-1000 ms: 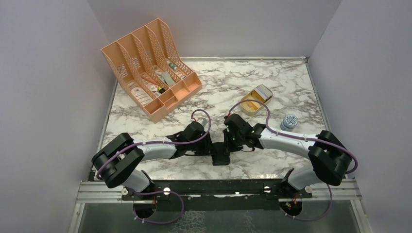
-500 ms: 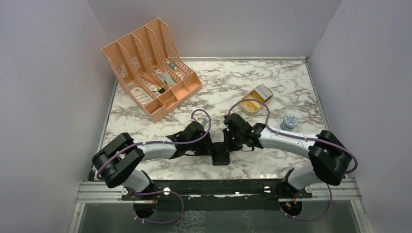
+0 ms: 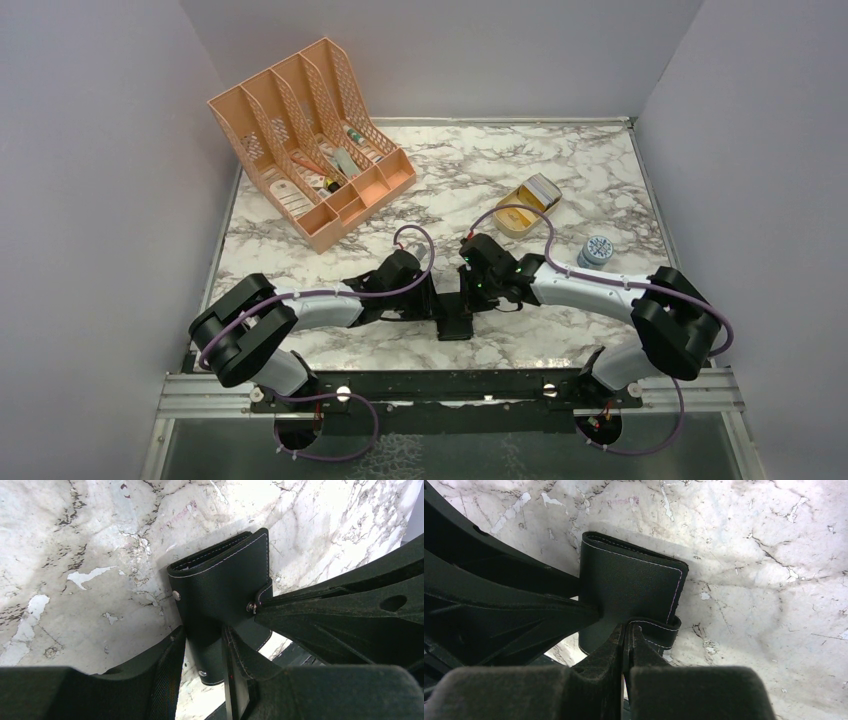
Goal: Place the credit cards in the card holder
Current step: Close the card holder at the center of the board.
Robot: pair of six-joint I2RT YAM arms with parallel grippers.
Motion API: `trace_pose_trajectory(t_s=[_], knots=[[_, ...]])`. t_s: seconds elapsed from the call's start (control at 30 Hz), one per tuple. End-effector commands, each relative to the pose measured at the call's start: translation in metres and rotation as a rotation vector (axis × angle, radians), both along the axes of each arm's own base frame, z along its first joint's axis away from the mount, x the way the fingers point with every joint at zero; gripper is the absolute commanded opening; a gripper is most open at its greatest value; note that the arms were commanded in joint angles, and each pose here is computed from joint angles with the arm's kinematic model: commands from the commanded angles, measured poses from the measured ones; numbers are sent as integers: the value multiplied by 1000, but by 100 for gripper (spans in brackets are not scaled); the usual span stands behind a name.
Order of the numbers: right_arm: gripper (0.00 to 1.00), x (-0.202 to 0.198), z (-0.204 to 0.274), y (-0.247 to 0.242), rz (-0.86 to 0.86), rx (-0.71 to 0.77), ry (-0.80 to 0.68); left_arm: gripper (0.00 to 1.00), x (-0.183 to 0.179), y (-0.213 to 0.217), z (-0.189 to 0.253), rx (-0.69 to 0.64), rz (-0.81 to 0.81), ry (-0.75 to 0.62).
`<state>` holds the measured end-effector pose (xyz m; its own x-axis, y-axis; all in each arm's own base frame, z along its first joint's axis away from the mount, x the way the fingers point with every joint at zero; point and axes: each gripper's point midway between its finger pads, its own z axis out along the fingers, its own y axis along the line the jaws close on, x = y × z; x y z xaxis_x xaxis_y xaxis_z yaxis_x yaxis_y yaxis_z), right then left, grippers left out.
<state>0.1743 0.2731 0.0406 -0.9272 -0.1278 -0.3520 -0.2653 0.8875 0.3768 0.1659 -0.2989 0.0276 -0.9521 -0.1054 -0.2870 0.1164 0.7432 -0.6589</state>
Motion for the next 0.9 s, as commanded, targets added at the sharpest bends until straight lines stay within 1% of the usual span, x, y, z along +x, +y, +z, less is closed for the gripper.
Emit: trace_pose_trajectory(t_s=[0.0, 0.43, 0.87], knots=[[1, 0, -6, 5, 16, -7, -3, 35, -1, -4, 3, -22, -27, -12], [1, -6, -28, -8, -6, -78, 41, 35, -2, -4, 3, -30, -25, -11], [1, -19, -60, -33, -24, -215, 114, 35, -2, -4, 2, -30, -24, -8]])
